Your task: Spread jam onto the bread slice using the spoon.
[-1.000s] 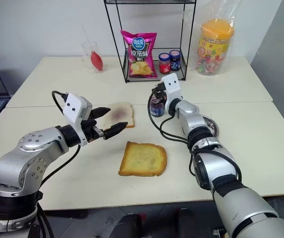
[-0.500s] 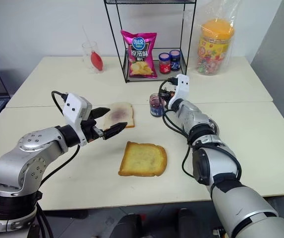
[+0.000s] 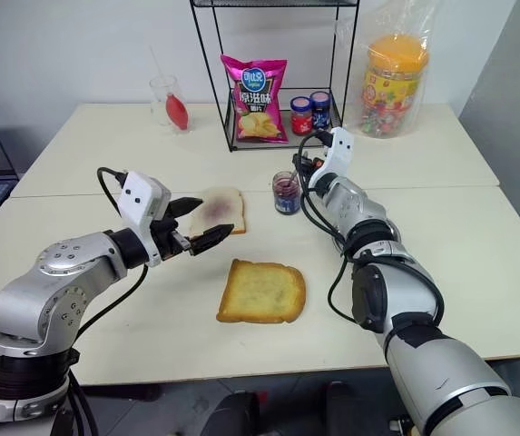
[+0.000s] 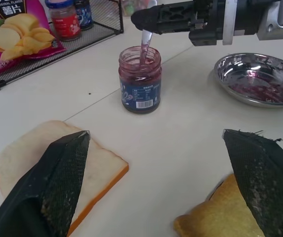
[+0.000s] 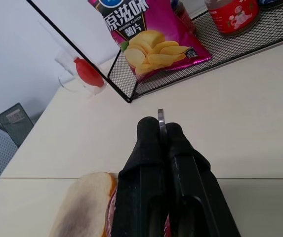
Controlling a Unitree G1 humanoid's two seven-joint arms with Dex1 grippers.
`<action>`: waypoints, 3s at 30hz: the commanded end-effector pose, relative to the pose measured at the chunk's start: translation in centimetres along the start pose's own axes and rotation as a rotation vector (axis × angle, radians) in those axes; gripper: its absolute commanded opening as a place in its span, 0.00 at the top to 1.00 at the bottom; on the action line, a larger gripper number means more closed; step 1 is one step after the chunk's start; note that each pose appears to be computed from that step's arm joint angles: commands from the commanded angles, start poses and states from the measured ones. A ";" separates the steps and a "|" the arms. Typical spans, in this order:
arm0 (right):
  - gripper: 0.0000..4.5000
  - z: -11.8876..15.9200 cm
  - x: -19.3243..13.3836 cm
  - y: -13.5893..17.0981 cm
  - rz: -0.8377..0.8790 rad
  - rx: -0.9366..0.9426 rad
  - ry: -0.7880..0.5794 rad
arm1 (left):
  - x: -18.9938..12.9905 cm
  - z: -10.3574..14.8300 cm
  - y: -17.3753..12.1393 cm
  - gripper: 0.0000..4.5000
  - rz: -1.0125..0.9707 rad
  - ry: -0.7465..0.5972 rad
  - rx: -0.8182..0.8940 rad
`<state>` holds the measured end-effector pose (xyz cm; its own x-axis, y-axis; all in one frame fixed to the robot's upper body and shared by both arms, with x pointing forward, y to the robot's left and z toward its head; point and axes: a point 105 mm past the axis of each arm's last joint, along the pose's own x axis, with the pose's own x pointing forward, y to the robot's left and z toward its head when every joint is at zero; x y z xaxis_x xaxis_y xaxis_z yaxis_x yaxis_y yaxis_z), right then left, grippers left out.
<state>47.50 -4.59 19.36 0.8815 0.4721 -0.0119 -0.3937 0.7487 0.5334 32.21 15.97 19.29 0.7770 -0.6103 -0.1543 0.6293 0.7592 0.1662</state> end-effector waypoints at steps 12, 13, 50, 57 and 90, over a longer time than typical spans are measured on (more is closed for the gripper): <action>1.00 3.8 0.1 2.0 0.053 0.003 -0.105 | -0.2 1.3 0.9 0.00 0.034 -0.037 0.045; 1.00 3.9 0.2 2.2 0.058 0.001 -0.108 | -0.2 1.3 1.0 0.00 0.034 -0.038 0.045; 1.00 4.0 -0.3 0.6 0.014 0.139 -0.112 | 0.5 1.6 0.8 0.00 0.002 -0.039 0.066; 1.00 4.1 -0.3 0.5 0.008 0.170 -0.105 | 0.6 1.7 0.9 0.00 0.001 -0.041 0.071; 1.00 6.4 -1.4 -0.7 0.008 0.337 -0.171 | 1.3 2.5 0.7 0.00 -0.025 -0.085 0.073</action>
<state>48.13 -7.92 22.18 0.9187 0.3916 0.0517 -0.2827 0.5604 0.7785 33.90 15.49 20.34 0.7669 -0.6298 -0.1235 0.6408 0.7409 0.2010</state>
